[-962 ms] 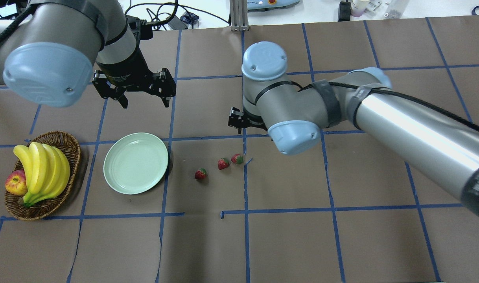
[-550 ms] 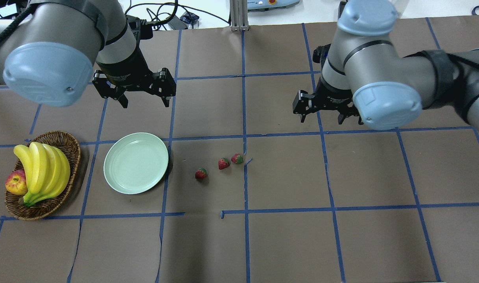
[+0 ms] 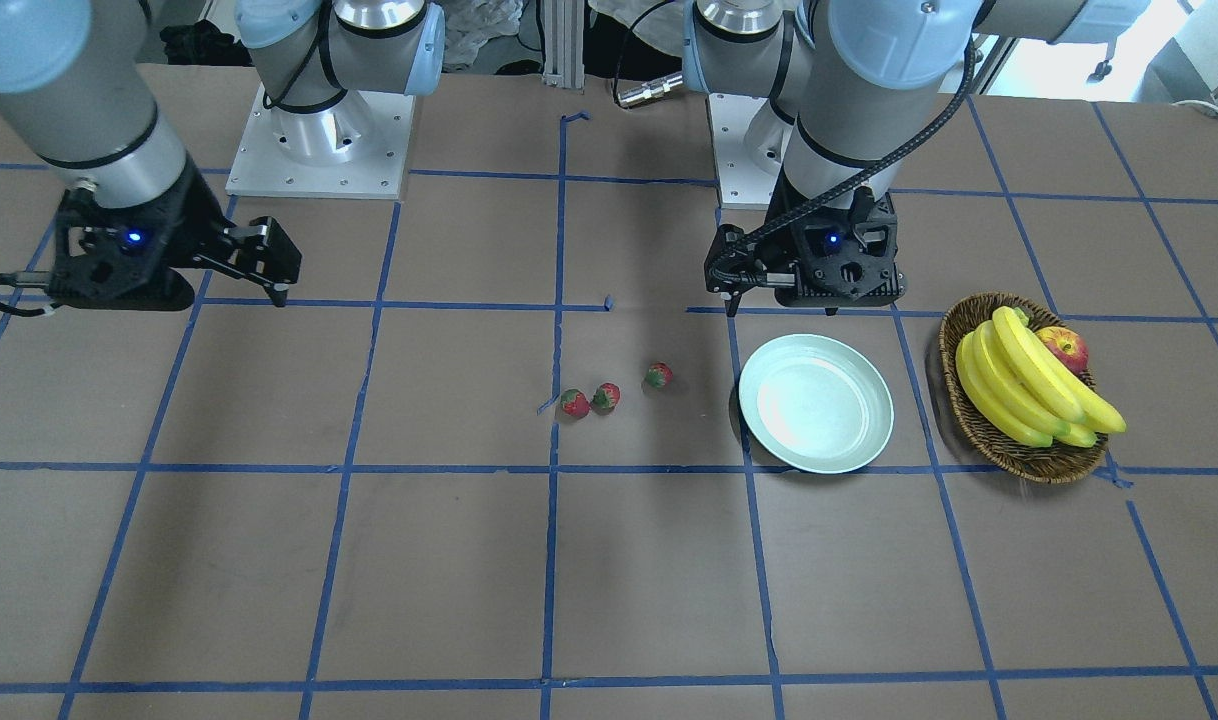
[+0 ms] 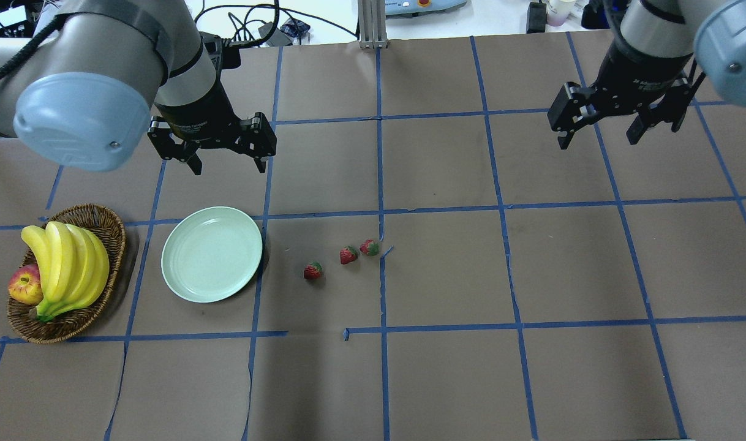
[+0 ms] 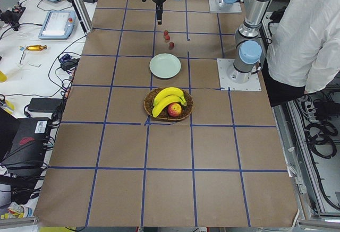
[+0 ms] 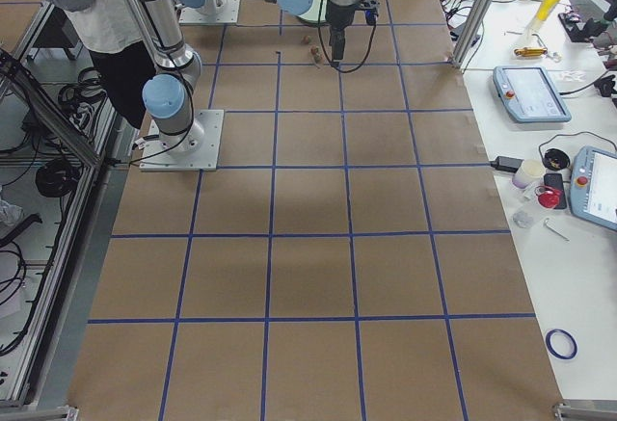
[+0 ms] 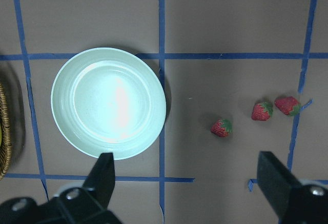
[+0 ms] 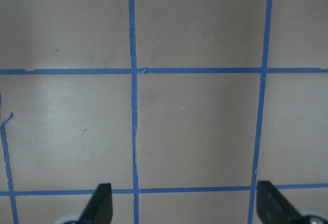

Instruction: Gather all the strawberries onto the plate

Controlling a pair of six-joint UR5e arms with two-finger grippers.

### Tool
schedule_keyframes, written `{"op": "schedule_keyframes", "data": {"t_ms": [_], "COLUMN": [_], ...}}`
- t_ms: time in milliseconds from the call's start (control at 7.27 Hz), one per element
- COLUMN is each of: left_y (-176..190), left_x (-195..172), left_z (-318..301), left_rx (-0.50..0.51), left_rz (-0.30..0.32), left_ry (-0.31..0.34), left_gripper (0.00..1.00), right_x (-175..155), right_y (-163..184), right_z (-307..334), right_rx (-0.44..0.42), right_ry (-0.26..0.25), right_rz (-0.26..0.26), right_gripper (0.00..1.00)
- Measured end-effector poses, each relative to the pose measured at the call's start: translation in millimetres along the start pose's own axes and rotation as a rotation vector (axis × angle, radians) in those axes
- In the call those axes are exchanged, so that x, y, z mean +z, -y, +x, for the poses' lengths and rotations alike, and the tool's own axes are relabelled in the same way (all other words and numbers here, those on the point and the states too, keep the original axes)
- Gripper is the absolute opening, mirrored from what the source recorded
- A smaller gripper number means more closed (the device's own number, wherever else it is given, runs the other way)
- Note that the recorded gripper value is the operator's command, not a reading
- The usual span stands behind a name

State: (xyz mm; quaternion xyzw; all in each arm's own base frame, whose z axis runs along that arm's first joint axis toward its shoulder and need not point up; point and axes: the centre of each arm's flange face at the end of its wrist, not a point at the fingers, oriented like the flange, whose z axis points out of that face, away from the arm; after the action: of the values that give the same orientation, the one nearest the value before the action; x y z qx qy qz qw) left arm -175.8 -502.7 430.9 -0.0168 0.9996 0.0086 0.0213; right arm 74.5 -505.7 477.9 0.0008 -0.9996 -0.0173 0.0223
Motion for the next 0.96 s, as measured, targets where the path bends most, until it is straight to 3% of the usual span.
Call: {"op": "schedule_keyframes", "data": {"t_ms": [412, 962], "left_y": [-2, -46], "left_x": [20, 128], "left_z": [12, 60], "left_rx": [-0.019, 0.057], "left_rz": [-0.020, -0.030], "left_ry": [0.002, 0.016], "left_gripper": [1.00, 0.96], "right_x": [-24, -17], "right_y": [-19, -16], "right_z": [-19, -51], "right_rx": [0.104, 0.152], "right_ry": [0.044, 0.067], "right_rz": [0.006, 0.024], "right_gripper": [0.98, 0.99]}}
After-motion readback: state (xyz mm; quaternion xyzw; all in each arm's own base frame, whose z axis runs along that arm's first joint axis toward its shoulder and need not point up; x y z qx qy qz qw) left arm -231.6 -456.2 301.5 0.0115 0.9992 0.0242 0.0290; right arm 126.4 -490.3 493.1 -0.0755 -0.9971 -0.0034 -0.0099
